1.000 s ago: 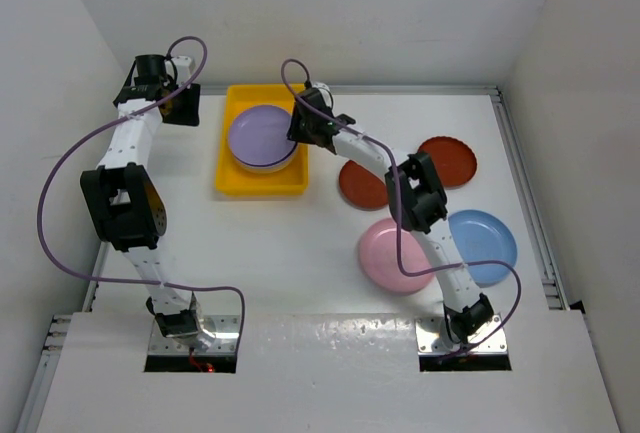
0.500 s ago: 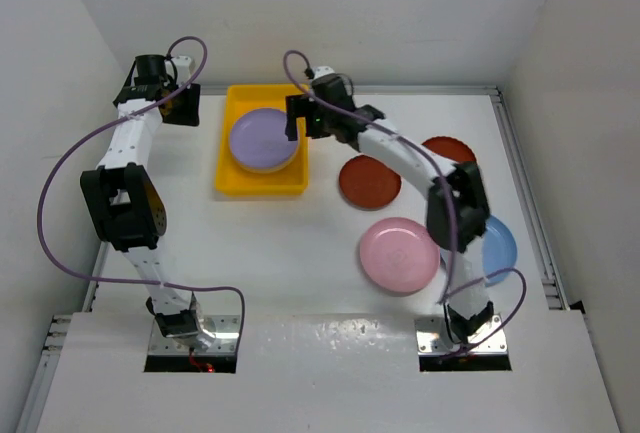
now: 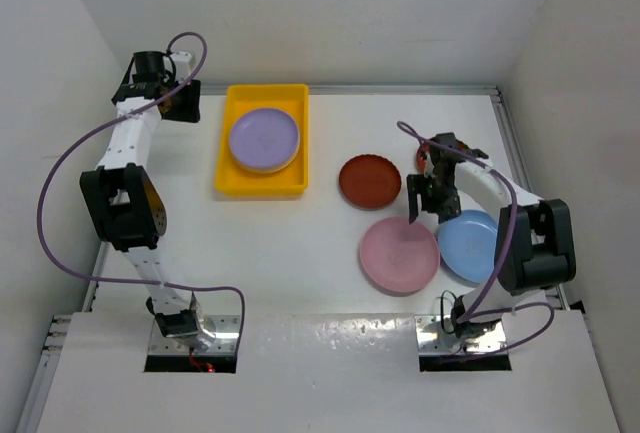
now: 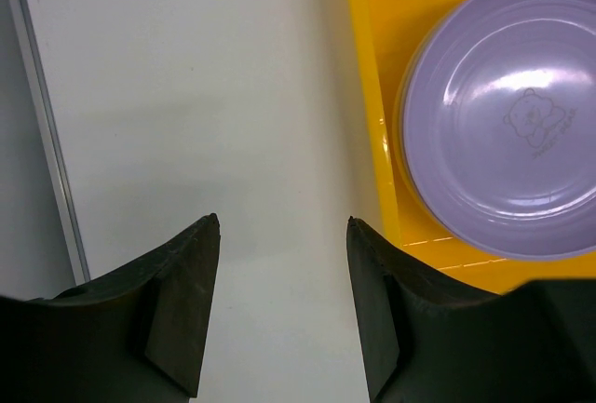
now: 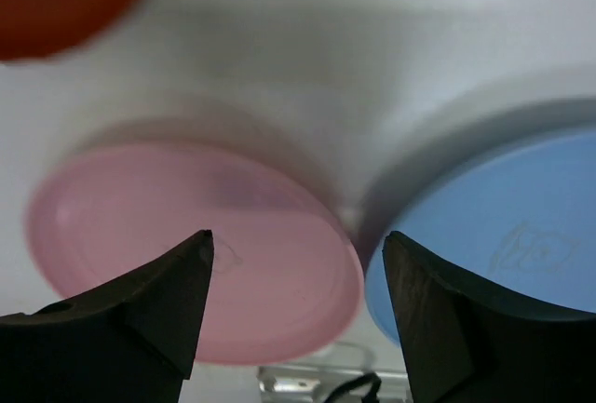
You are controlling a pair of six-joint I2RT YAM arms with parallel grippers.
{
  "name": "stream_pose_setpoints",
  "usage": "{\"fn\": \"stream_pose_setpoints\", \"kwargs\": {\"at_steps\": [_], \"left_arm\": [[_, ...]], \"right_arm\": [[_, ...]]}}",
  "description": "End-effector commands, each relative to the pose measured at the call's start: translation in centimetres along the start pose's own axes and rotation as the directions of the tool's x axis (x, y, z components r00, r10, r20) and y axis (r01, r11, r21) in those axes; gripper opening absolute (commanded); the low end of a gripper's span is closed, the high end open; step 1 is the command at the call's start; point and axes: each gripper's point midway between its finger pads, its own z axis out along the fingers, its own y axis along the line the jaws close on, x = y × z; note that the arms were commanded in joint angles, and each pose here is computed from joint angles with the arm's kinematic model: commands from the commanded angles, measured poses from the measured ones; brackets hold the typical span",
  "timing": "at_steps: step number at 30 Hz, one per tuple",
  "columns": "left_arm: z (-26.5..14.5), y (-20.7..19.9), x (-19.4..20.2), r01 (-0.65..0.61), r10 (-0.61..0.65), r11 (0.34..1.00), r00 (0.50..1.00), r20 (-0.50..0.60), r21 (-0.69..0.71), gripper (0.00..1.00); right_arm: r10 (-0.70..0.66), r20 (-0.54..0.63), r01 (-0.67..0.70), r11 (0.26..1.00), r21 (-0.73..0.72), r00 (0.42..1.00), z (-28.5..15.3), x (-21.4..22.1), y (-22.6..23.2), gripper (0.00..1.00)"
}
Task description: Place the plates into the plastic bin on the countertop
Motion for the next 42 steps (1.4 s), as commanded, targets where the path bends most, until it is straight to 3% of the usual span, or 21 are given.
{"fn": "stream_pose_setpoints", "kwargs": {"at_steps": [1,5,8,16,21,29,33,37,38,40,41,42], "left_arm": [[-0.8,-0.2,-2.6,-0.005,0.004,1.0,0.997,0.072,0.008,0.59],[-0.6,-0.2,-2.2,-0.003,0.003,1.0,0.998,0.063,0.01,0.59],[-0.9,-0.2,-2.1,-0.013,0.012,1.0,0.998,0.064,0.01,0.59],[-1.5,0.5,-2.1,-0.033,0.035,0.999,0.997,0.063,-0.032,0.59],[-1.3,0.4,-1.8,-0.032,0.033,0.999,0.998,0.054,-0.03,0.59],[-1.4,0.8,-1.7,-0.04,0.042,0.998,0.998,0.049,-0.048,0.59],[-1.0,0.6,-1.5,-0.039,0.041,0.999,0.998,0.043,-0.037,0.59],[-1.1,0.7,-1.8,-0.04,0.042,0.998,0.998,0.052,-0.04,0.59],[-0.8,0.7,-1.6,-0.039,0.041,0.999,0.998,0.043,-0.037,0.59],[-0.9,0.7,-1.9,-0.04,0.042,0.998,0.998,0.051,-0.04,0.59],[-0.9,0.7,-1.9,-0.04,0.042,0.998,0.998,0.052,-0.04,0.59],[-0.9,0.7,-1.9,-0.04,0.042,0.998,0.998,0.052,-0.04,0.59]], "right_arm": [[-0.028,-0.016,0.028,1.0,0.012,0.999,-0.3,1.0,-1.0,0.74],[-0.052,-0.01,0.052,0.999,0.011,0.999,1.6,0.8,-1.4,0.74],[-0.068,-0.035,0.068,0.998,-0.014,0.997,3.6,0.5,-0.7,0.62],[-0.184,-0.047,0.186,0.982,0.032,0.982,4.6,-0.2,0.3,0.46],[-0.209,-0.135,0.211,0.977,0.004,0.969,5.2,2.0,0.1,0.01],[-0.511,-0.151,0.495,0.859,-0.13,0.846,3.1,5.2,3.1,0.0],[-0.528,-0.055,0.513,0.841,-0.176,0.847,0.7,2.8,6.1,0.0],[-0.384,0.124,0.403,0.853,-0.333,0.915,-3.0,-2.8,12.0,0.0],[-0.335,0.236,0.402,0.845,-0.353,0.912,-5.7,-6.8,14.2,0.0],[-0.26,0.255,0.345,0.855,-0.388,0.931,-5.8,-9.4,16.1,0.0],[-0.162,0.348,0.308,0.853,-0.421,0.923,-9.4,-13.5,18.4,0.0],[-0.139,0.332,0.282,0.855,-0.435,0.933,-8.6,-14.4,19.3,0.0]]}}
